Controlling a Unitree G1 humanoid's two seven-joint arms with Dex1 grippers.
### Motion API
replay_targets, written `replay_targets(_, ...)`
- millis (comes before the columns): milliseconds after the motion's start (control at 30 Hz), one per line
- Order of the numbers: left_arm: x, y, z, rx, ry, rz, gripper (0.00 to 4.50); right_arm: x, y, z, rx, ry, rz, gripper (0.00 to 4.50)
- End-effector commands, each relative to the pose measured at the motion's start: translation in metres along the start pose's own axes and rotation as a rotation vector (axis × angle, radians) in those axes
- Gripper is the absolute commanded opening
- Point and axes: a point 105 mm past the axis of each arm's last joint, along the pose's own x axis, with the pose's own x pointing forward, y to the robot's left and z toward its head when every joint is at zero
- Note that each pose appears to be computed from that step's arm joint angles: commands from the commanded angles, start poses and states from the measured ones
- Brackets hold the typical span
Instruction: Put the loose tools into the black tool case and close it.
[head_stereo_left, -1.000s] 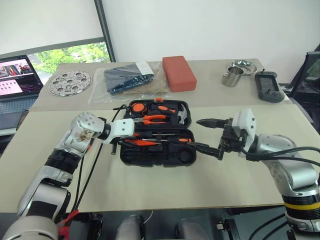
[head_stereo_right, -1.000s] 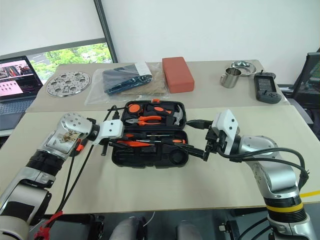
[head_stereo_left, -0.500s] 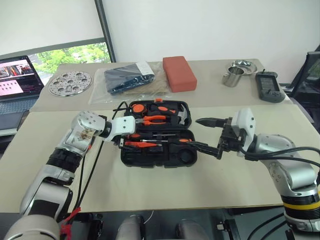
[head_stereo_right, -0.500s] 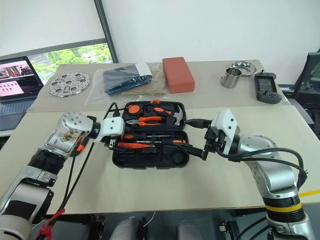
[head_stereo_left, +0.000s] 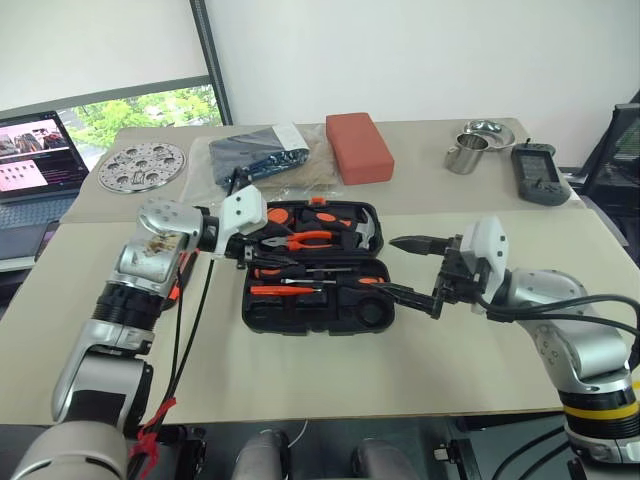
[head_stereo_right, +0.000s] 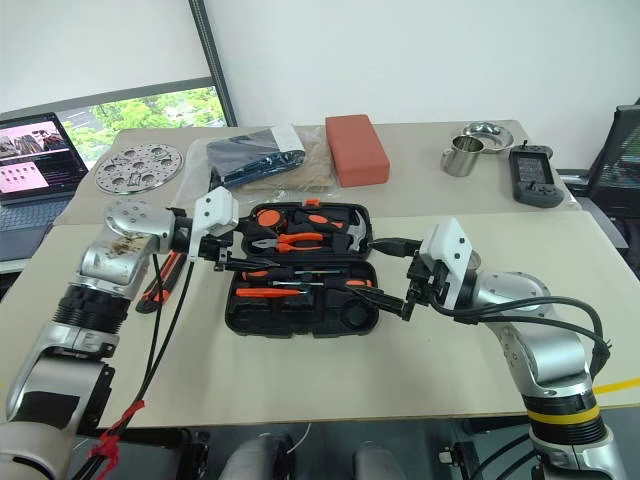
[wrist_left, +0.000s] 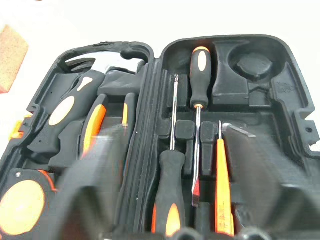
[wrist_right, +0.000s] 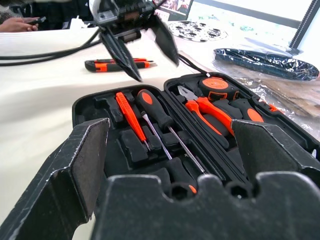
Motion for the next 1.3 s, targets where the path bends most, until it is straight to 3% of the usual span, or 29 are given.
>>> replay_targets(33,0.004,-0.01,-0.008,-0.01,-0.038,-0.031,1.43,0.001,0.0,0.011,-0.053,-0.032,-0.002,4.5)
replay_targets(100,0.007,-0.02,-0.011,-0.06,-0.083,-0.072,0.57,0.001,0.0,0.011,-0.053,-0.031,-0.003,4.5)
replay_targets(167,0.008,-0.023,-0.019,-0.079,-0.082,-0.079,0.04,0.0,0.0,0.01,-0.052,-0.03,-0.006,4.5)
replay_targets(600,0.009,-0.028,-0.054,-0.093,-0.022,-0.077,0.04,0.0,0.001,0.011,-0.049,-0.029,-0.011,4.5)
replay_targets(933,0.015,-0.018,-0.06,-0.097,-0.053,-0.001,0.04,0.001,0.002,0.013,-0.051,-0.029,-0.01,4.5)
replay_targets(1300,0.027,-0.03,-0.074,-0.1,-0.047,0.004,0.04,0.0,0.003,0.015,-0.054,-0.03,-0.011,4.5)
